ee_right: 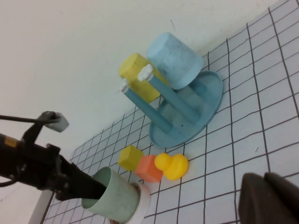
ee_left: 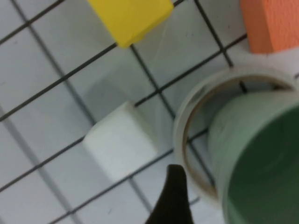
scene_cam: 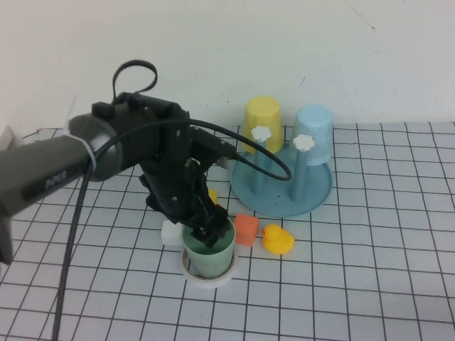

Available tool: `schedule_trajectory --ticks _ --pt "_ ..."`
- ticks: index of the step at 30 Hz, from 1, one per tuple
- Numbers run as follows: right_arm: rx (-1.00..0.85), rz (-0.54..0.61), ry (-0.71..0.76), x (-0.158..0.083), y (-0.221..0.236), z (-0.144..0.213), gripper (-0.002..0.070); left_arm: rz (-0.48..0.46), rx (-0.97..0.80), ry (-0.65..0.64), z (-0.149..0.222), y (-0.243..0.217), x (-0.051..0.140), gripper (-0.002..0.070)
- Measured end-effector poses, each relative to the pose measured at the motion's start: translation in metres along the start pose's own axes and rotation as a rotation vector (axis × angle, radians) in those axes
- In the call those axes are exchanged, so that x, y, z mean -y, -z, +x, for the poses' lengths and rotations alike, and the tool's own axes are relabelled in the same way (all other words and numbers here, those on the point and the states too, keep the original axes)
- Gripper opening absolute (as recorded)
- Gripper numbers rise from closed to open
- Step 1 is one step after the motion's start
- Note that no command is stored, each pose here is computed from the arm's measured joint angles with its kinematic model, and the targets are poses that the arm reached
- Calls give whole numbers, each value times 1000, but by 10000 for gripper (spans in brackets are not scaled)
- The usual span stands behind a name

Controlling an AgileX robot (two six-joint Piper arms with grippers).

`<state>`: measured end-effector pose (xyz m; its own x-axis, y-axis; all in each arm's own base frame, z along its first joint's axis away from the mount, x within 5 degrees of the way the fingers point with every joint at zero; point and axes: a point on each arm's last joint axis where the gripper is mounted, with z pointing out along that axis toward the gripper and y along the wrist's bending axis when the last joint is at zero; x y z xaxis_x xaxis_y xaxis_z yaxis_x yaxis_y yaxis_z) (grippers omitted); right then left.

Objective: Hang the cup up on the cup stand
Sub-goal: Pick up the cup from the table

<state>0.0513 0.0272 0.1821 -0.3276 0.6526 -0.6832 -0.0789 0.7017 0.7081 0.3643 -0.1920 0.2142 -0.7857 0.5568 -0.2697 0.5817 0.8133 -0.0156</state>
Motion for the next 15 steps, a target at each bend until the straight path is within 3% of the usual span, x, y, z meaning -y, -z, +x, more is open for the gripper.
schedule_trajectory --ticks 5,8,13,15 --pt "0 0 1 0 0 0 -1 16 -3 38 -3 -22 0 491" --pt "-2 0 3 0 0 0 -1 17 -16 45 -3 -34 -1 405" --pt "-2 0 5 0 0 0 -1 15 -12 48 -4 -44 -2 127" --pt "-2 0 5 0 0 0 -1 13 -2 48 -5 -45 -2 59"
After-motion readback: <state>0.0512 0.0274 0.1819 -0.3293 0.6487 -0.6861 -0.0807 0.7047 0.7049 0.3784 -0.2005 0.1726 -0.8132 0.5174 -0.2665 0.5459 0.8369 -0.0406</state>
